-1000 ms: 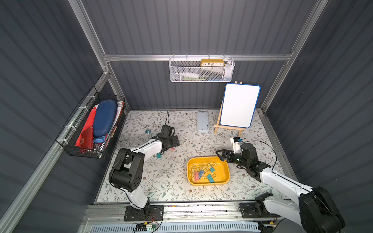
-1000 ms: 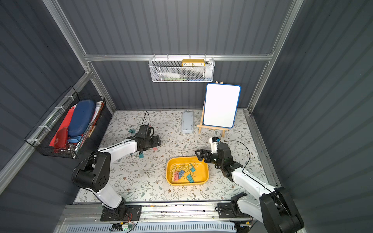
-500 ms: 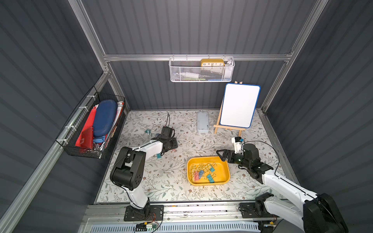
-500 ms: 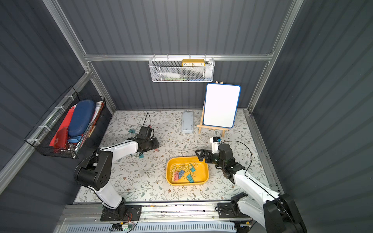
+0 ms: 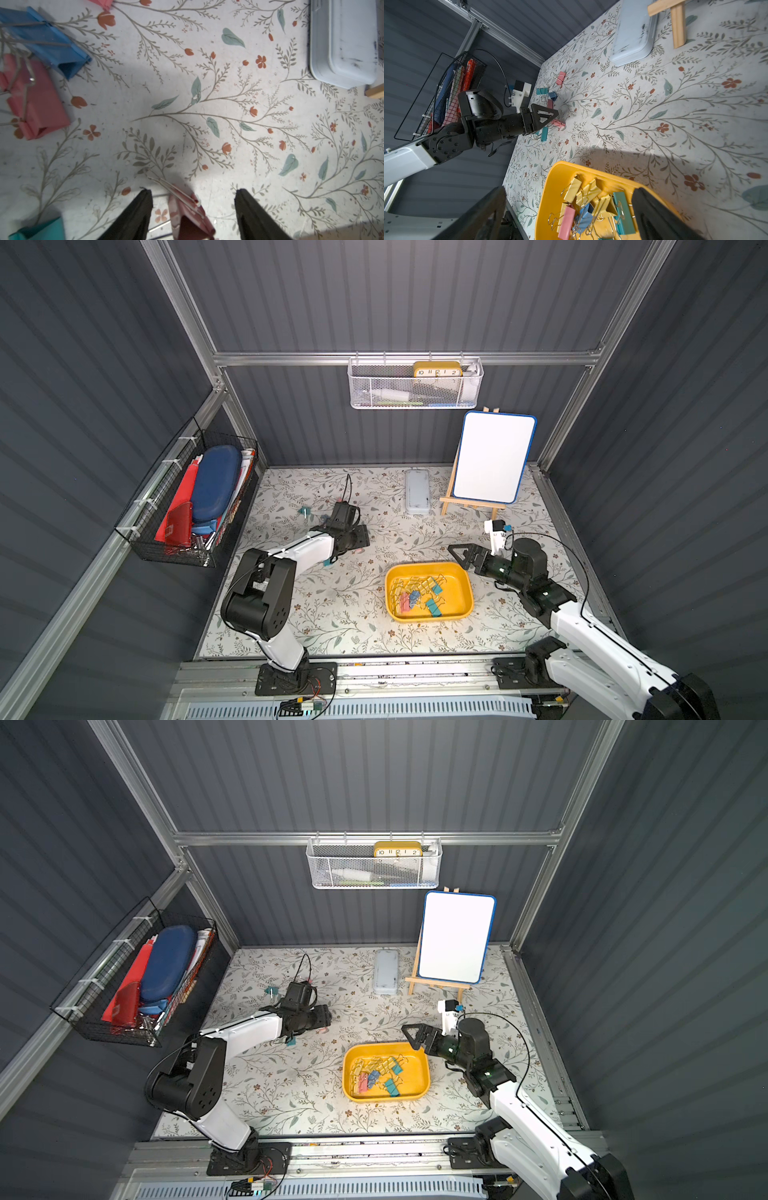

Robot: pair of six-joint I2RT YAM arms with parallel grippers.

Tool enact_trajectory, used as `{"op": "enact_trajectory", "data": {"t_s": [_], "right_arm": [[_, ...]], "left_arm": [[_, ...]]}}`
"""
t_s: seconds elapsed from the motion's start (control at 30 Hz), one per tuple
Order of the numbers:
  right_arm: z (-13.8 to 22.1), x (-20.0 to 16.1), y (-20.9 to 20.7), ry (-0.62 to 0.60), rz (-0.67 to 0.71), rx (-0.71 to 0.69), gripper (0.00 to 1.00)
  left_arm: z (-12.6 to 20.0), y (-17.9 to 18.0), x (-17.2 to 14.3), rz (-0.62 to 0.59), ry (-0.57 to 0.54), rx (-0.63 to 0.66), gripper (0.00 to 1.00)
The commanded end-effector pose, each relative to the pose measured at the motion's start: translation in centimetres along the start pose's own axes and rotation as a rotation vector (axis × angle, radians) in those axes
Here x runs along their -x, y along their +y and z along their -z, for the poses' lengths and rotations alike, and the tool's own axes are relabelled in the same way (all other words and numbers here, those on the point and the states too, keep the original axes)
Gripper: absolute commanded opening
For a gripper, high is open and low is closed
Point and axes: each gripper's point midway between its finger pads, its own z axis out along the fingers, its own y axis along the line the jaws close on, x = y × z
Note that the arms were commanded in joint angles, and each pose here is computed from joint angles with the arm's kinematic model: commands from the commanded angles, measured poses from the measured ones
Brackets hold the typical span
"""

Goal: Put the binder clips in the storage box
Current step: Pick up the binder clip at the center of the board.

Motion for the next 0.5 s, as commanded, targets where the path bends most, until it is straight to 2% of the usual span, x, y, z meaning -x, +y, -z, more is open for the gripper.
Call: {"op": "enact_trajectory", "data": {"t_s": [0.0,0.07,0.3,0.4,0.47], "right_arm": [[0.0,-0.2,0.4,0.015,-0.026,0.010,0.99],[-0.1,-0.2,0.3,0.014,-0.032,0.007,0.99],[-0.3,0.2,0.6,0.015,-0.045,0.009,0.99],[-0.2,0.2,0.7,0.014,-0.048,0.007,0.99],[0.0,0.3,0.9,0.009,-0.049,0.010,0.99]], "left_arm": [[1.1,-0.4,-1.1,-0.009,-0.002,0.005,0.68],[1.0,0.0,-1.4,0.011,-0.006,0.032,0.65],[-0.5,0.9,-1.3,0.075,-0.015,0.081,0.42],[-0.4,0.8,-0.9,0.097,-0.038,0.078,0.25],[-0.4,0.7,-0.8,0.099,-0.039,0.071,0.24]]}}
